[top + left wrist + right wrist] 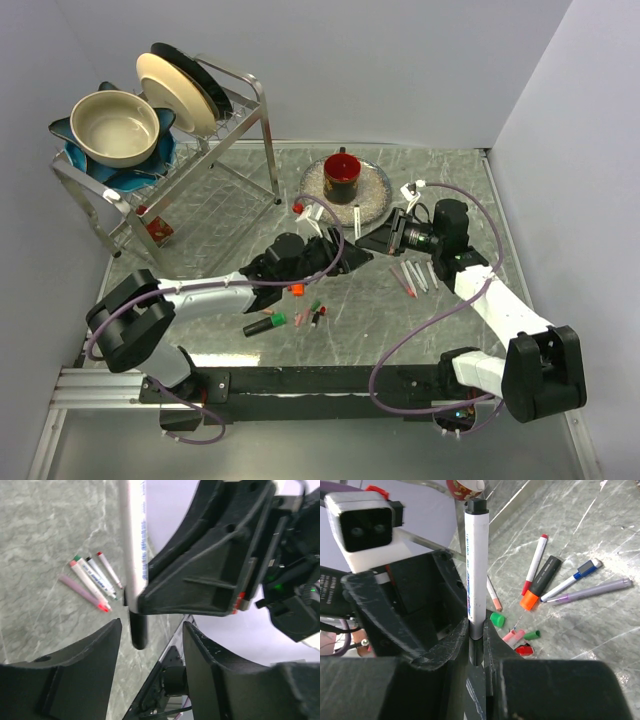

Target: Open the pen caps

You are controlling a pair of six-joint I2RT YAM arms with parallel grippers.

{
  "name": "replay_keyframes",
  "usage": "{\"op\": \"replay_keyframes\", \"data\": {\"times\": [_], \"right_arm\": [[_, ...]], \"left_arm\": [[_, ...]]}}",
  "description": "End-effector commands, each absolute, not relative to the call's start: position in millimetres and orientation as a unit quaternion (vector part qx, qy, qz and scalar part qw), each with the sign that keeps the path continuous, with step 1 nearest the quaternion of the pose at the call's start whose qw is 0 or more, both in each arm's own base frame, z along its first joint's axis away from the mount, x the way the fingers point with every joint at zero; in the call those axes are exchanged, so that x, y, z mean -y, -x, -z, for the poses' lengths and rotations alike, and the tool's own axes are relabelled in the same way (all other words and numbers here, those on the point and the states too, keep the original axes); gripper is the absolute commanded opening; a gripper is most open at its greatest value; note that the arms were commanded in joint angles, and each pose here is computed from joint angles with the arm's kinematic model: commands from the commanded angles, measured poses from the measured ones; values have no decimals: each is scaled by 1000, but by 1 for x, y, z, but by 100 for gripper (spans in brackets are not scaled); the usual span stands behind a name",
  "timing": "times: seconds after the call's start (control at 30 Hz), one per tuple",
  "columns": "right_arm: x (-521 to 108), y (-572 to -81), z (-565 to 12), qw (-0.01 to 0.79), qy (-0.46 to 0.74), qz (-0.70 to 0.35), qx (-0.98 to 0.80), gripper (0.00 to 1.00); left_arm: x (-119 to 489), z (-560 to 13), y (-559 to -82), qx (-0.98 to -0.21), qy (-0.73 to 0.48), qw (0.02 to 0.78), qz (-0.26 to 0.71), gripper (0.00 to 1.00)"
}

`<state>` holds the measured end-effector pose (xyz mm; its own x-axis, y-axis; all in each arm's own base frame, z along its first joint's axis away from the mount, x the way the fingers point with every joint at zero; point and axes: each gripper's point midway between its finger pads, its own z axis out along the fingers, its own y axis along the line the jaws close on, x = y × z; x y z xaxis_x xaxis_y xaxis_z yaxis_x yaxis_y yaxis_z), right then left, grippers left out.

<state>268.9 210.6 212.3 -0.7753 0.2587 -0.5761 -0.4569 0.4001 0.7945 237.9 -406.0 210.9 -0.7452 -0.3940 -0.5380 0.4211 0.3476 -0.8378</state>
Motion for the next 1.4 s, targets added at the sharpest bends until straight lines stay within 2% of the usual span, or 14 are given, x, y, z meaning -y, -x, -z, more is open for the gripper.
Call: {"op": "replay_keyframes", "data": {"times": [0.0,0.23,0.4,0.5,0.57,0.7,0.8,0.97,1.03,1.07,1.1,1.13,1.2,1.37], "right_arm": [[-212,-268,-223,339,79,-558,-753,0],[-214,-264,-224,333,84,-565,-750,0],[-215,-261,-223,329,94,-570,-747,0],[-215,-261,-223,333,101,-566,-747,0],[-214,-262,-225,342,111,-562,-745,0],[-210,-263,-232,354,127,-555,-742,30],[-208,-262,-236,363,133,-556,-736,43],[-204,-265,-236,367,126,-551,-738,45],[-203,-267,-235,368,123,-550,-739,42],[-203,-266,-236,368,125,-551,-739,35],[-204,-265,-236,367,128,-552,-738,11],[-203,-266,-238,371,133,-551,-735,0],[-198,-269,-242,383,132,-540,-738,0],[-152,-304,-296,508,62,-478,-714,0]], "left_arm": [[414,-219,-244,-734,-28,368,570,54],[416,-222,-247,-736,-34,375,562,30],[411,-223,-251,-735,-26,384,559,25],[409,-225,-250,-730,-31,386,563,2],[409,-225,-244,-727,-44,382,569,1],[415,-220,-228,-725,-93,359,581,1],[424,-211,-215,-725,-129,325,593,1],[430,-207,-205,-717,-149,304,610,1],[432,-209,-203,-715,-156,302,611,1],[432,-208,-202,-715,-159,302,610,1],[432,-209,-203,-716,-158,303,609,1],[432,-207,-202,-718,-157,302,607,1],[430,-206,-201,-719,-156,300,607,1],[421,-176,-166,-743,-169,223,608,1]]}}
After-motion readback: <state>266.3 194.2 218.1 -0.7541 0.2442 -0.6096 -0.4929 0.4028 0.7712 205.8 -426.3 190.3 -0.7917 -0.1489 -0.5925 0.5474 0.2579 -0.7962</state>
